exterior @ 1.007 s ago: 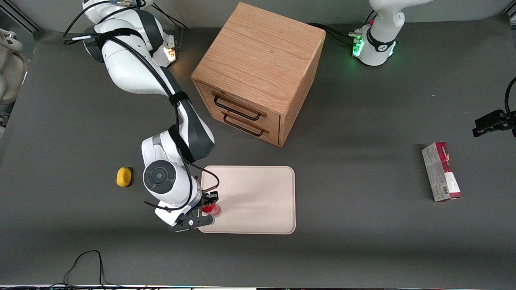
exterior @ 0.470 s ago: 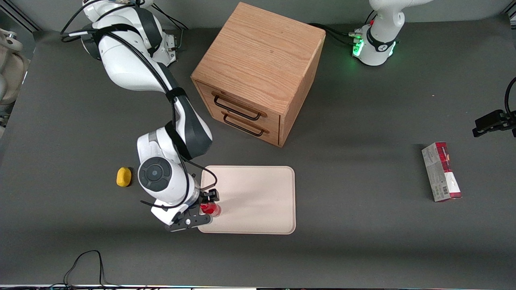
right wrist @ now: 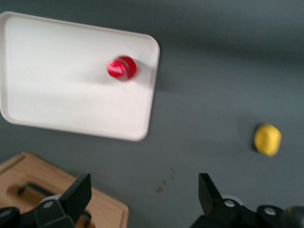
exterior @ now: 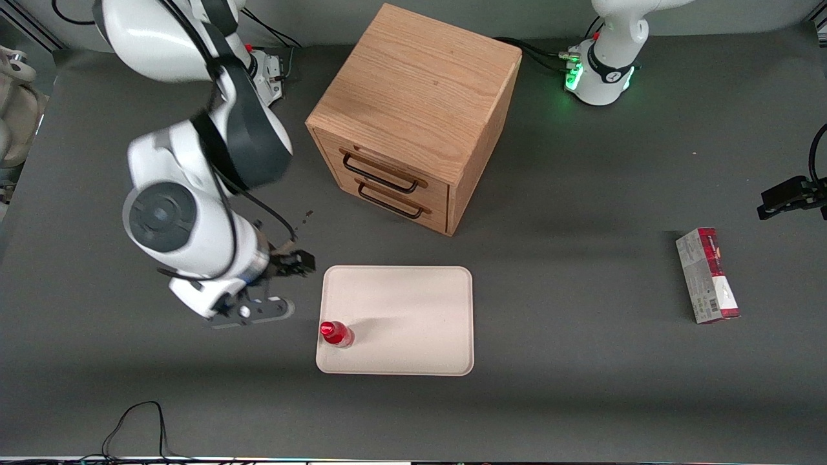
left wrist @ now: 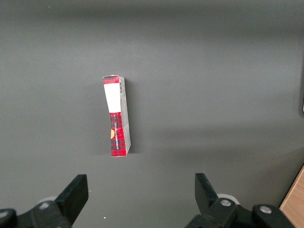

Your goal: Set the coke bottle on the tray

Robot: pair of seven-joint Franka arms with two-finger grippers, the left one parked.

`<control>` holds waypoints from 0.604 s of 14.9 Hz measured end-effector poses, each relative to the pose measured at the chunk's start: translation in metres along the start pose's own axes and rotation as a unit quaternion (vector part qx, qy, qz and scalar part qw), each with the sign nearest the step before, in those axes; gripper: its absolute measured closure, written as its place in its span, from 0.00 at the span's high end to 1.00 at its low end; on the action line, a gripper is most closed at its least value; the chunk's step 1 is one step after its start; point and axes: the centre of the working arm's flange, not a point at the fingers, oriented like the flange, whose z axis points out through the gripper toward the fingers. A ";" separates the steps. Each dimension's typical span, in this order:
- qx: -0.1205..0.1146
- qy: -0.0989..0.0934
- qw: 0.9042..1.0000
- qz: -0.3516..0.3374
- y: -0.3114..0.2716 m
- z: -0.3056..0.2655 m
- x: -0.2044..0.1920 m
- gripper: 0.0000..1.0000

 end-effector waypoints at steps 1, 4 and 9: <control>-0.004 -0.008 1.000 0.007 0.012 -0.016 -0.010 1.00; -0.013 -0.023 0.999 0.018 0.057 -0.048 -0.032 1.00; 0.025 -0.002 0.998 0.057 0.173 -0.070 -0.068 1.00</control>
